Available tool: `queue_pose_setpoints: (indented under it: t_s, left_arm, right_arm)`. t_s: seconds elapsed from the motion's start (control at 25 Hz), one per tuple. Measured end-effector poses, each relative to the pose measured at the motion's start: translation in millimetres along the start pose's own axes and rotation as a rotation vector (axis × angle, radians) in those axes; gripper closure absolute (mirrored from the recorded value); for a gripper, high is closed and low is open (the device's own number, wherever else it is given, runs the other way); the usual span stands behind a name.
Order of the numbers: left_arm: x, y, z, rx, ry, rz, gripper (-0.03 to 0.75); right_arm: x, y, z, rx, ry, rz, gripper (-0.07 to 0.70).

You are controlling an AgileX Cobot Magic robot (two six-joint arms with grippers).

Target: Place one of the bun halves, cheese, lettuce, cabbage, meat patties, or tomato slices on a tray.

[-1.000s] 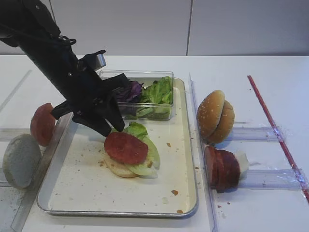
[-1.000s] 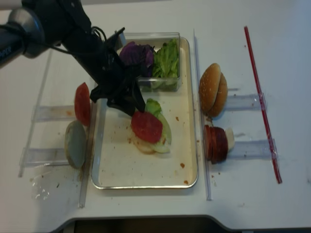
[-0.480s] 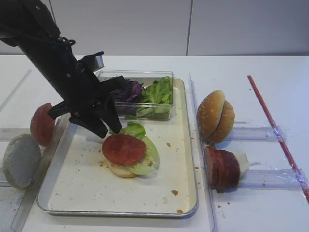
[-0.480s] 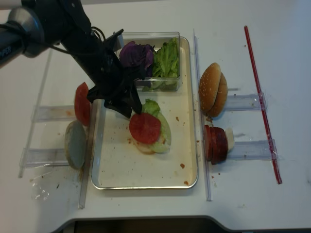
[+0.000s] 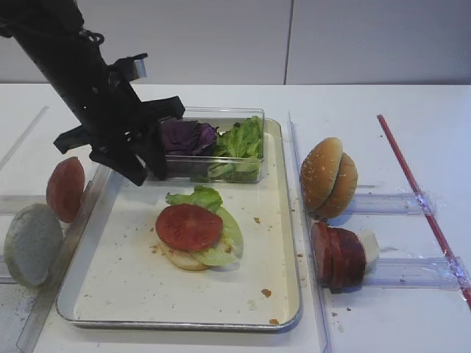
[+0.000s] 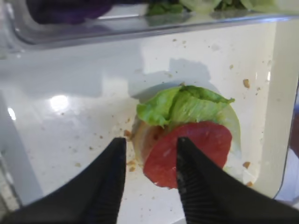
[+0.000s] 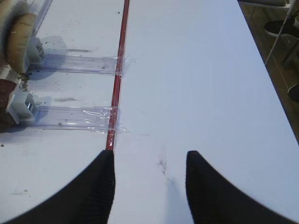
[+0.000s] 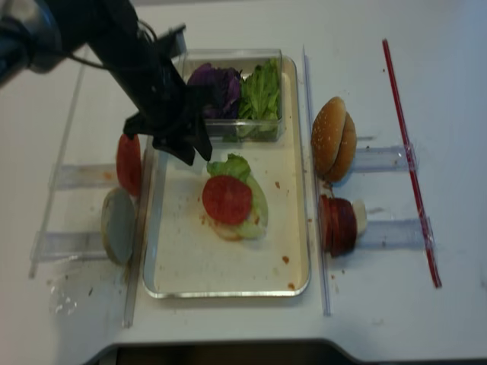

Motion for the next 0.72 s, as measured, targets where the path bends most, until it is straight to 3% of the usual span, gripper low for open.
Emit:
queue_pose_setpoints:
  t_s: [0.4,0.72]
  left_arm:
    - [-48,9,32.6,0.023,-0.284,-0.043,0.46]
    - [-74,15,45.9,0.053,-0.414,-0.068,0.46]
  right_arm:
    - [0,0,0,0.002,0.0,0.0,0.258]
    - [0,0,0,0.002,0.0,0.0,0.258]
Point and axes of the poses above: a point on each arm's last joint axis where the gripper is mounted, x pointing out along that axis toward the gripper, z along the wrist's bending axis when the last joint is at zero, y = z × x, the point moved 10 cm from there along x, pointing out along that axis toward the gripper, and after that the axes turned 15 degrees about x, right-handed, at the moved point
